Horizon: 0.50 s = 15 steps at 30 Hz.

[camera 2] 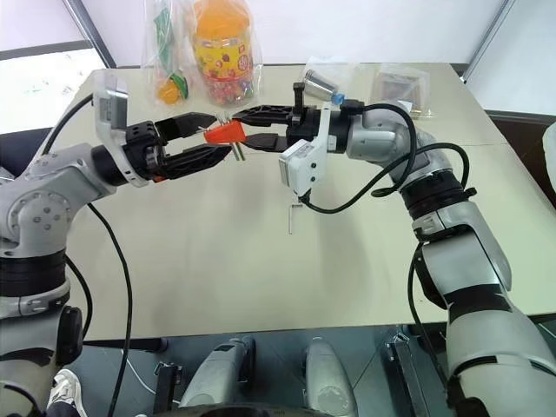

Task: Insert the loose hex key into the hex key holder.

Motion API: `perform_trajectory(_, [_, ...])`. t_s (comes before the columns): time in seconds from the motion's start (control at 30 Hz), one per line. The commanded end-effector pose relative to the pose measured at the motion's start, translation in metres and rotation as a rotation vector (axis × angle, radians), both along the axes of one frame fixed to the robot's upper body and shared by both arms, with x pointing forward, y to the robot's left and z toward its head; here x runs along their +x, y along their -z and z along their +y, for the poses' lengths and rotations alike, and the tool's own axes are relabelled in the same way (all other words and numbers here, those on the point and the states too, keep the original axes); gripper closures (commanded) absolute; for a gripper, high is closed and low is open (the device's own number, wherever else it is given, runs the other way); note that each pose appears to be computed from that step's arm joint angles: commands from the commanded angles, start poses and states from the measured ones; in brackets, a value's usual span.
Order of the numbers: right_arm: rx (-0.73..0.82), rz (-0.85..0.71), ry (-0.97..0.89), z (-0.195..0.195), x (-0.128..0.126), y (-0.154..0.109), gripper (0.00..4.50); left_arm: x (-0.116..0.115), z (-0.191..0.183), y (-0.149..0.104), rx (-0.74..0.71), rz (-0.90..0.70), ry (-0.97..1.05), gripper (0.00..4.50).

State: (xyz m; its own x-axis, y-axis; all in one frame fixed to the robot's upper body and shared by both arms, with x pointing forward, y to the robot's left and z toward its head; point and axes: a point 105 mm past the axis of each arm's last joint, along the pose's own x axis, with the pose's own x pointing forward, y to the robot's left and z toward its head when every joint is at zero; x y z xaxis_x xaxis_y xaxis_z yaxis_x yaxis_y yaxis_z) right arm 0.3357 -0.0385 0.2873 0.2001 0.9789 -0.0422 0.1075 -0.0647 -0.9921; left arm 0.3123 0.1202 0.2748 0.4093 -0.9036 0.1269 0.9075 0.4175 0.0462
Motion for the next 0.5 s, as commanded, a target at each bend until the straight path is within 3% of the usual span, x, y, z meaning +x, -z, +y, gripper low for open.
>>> perform_trajectory(0.03, [0.055,-0.051,-0.030,0.0023,-0.0080,-0.0273,3.48,-0.0039,-0.0040,-0.0096,0.001,-0.060,0.013,0.00])
perform_trajectory(0.3, [0.051,-0.043,-0.032,0.0033,-0.0096,-0.0287,3.48,-0.0018,-0.0072,-0.0134,-0.022,-0.074,0.016,0.00])
perform_trajectory(0.4, [0.048,-0.040,-0.033,0.0034,-0.0105,-0.0284,3.48,-0.0011,-0.0082,-0.0138,-0.027,-0.075,0.015,0.78])
perform_trajectory(0.5, [0.045,-0.039,-0.032,0.0034,-0.0108,-0.0281,3.48,-0.0007,-0.0089,-0.0133,-0.029,-0.073,0.017,2.27])
